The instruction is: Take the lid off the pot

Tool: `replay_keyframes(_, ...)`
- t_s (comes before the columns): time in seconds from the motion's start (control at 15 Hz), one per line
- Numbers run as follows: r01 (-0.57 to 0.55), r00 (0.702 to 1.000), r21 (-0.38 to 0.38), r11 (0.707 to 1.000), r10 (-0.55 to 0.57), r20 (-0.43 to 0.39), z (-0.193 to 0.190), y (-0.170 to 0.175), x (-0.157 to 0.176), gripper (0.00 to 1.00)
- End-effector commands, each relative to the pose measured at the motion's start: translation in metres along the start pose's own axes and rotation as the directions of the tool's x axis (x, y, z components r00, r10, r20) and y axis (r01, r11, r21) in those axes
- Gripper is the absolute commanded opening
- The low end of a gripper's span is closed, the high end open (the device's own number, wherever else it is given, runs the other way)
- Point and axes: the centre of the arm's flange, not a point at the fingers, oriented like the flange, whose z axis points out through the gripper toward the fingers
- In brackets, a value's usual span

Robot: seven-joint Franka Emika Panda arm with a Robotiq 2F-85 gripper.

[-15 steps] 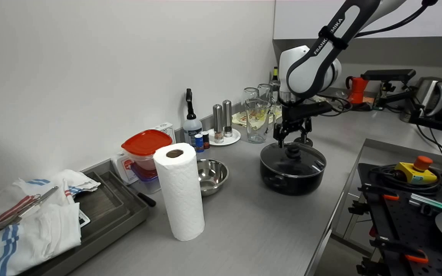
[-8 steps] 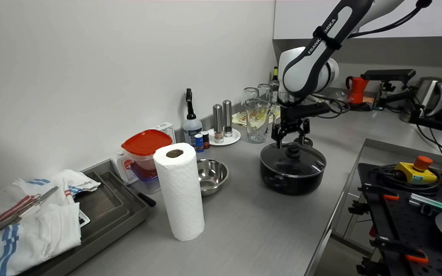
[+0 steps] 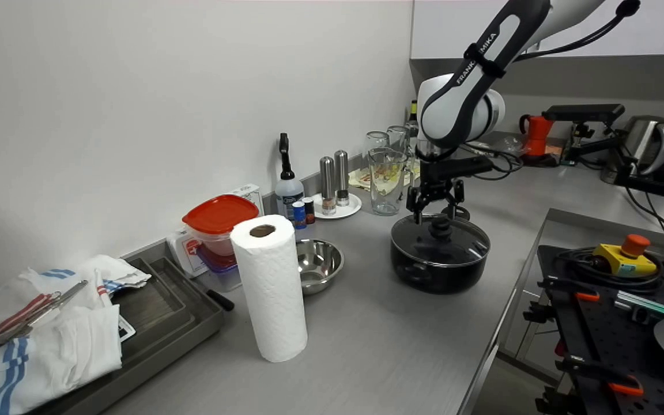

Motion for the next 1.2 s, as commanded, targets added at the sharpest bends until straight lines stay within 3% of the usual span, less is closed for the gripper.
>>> replay_keyframes(0.0, 0.004, 1.0, 0.008, 1.0, -0.004, 0.029, 0.002, -0.001, 0.01, 1.0)
replay_keyframes(0.07, 0.005, 1.0, 0.009, 1.0, -0.005, 0.031, 0.003, 0.0, 0.01, 0.92)
replay_keyframes(0.13, 0.005, 0.999, 0.009, 1.0, -0.005, 0.032, 0.003, 0.0, 0.01, 0.74)
replay_keyframes(0.53, 0.001, 0.999, 0.008, 1.0, -0.001, 0.032, 0.002, 0.003, 0.012, 0.28)
replay_keyframes(0.6, 0.0, 0.999, 0.01, 1.0, 0.0, 0.032, 0.001, 0.003, 0.013, 0.24)
replay_keyframes(1.13, 0.02, 1.0, 0.029, 0.999, -0.021, 0.022, -0.011, 0.011, 0.005, 0.25)
